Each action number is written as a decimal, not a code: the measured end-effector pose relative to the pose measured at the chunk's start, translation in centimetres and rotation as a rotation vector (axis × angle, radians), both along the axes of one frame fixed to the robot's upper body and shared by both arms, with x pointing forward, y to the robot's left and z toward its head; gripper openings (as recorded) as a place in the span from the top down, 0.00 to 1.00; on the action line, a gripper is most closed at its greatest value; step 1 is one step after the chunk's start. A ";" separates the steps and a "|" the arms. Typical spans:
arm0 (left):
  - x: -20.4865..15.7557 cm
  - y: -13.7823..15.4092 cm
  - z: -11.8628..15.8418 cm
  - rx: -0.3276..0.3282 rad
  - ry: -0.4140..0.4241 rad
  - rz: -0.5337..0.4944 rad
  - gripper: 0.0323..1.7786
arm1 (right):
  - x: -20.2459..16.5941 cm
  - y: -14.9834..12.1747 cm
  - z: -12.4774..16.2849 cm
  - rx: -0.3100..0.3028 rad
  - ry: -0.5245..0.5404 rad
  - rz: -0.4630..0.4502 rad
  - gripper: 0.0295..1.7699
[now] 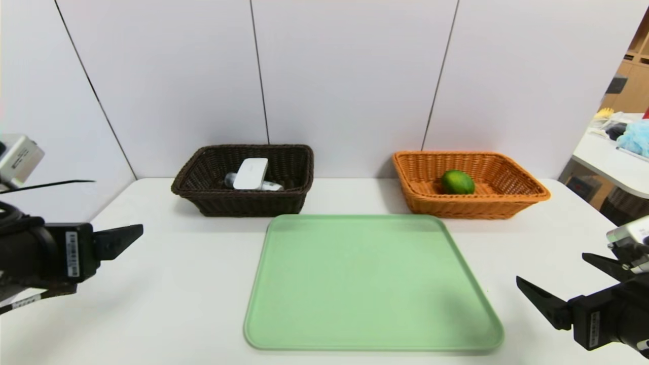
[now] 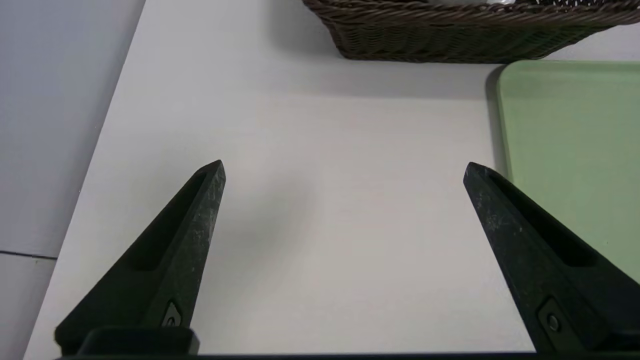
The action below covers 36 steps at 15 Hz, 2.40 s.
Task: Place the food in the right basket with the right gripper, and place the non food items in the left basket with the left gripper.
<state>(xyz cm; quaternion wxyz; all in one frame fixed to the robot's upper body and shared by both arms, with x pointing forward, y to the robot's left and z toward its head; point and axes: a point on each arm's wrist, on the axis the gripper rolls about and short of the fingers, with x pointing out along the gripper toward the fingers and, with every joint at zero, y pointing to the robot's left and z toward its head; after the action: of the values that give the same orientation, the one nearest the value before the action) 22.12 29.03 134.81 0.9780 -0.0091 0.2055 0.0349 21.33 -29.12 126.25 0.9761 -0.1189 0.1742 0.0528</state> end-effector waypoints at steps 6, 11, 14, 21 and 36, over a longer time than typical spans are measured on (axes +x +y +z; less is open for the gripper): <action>-5.3 2.4 -2.4 0.004 -0.054 0.057 0.05 | -0.6 -1.8 0.6 -0.062 -0.047 -0.103 0.04; -7.8 4.0 -3.8 -0.012 -0.103 0.175 0.05 | -2.5 -3.9 0.8 -0.062 -0.097 -0.251 0.04; -9.0 4.6 -4.9 -0.023 -0.121 0.234 0.05 | -4.2 -4.5 0.6 -0.055 -0.124 -0.300 0.04; -12.1 5.1 -7.7 -0.043 -0.193 0.282 0.05 | -8.3 -5.1 -0.6 -0.037 -0.199 -0.344 0.04; -15.3 4.8 -12.8 -0.087 -0.305 0.208 0.05 | -11.5 -5.2 -3.6 -0.010 -0.308 -0.368 0.04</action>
<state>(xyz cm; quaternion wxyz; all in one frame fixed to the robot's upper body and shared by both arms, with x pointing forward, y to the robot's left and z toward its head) 6.81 33.88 122.04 0.9876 -0.0780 0.0541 0.1251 9.78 -34.31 122.68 0.9837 -0.0968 0.0422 -0.1454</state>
